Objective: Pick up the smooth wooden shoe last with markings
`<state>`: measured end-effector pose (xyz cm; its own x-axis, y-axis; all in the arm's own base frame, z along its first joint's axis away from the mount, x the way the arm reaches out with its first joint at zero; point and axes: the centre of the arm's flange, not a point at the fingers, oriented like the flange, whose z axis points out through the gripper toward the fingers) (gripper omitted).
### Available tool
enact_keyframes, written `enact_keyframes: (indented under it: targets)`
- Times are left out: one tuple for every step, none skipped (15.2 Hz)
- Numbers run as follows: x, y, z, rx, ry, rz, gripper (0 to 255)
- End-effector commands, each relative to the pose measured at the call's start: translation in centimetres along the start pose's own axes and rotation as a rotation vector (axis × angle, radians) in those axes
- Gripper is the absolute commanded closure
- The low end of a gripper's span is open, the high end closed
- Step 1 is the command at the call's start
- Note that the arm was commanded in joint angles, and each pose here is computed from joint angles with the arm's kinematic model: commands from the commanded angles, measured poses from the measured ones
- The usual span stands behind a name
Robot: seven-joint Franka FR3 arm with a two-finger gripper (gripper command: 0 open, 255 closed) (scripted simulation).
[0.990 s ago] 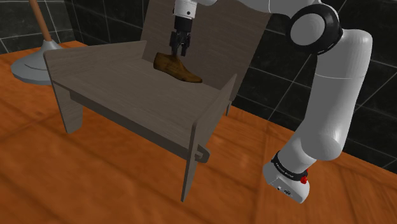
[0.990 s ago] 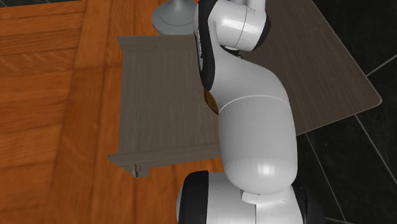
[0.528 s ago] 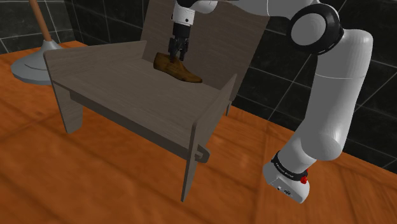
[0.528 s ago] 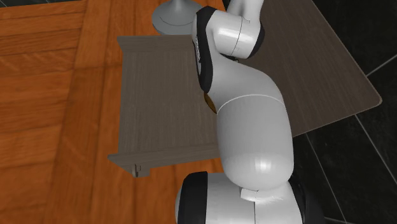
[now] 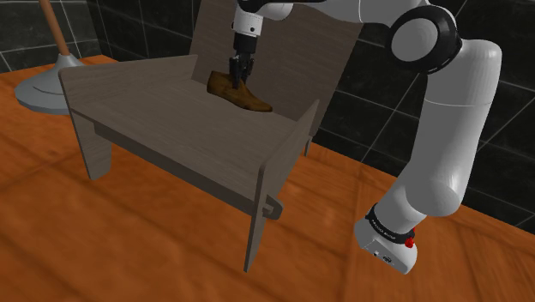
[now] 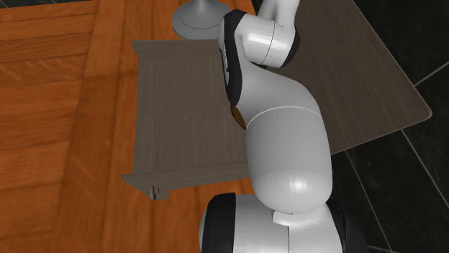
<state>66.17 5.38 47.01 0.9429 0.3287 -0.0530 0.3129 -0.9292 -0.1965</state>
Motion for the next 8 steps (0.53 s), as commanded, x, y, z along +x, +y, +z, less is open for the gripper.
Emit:
enact_keyframes:
  targets:
    - [0.0,0.4,0.6,0.001,-0.012,0.005,255]
    - [-0.1,0.5,0.8,0.001,-0.012,0.005,255]
    - [0.2,0.1,0.7,0.001,-0.012,0.005,255]
    - [0.2,0.0,0.1,0.001,-0.012,0.005,255]
    - [0.2,-0.1,-0.4,0.001,-0.012,0.005,255]
    - [0.2,-0.2,-0.9,0.001,-0.012,0.005,255]
    - [0.1,-0.3,-1.4,0.001,-0.012,0.005,255]
    - [0.1,-0.4,-1.9,0.001,-0.012,0.005,255]
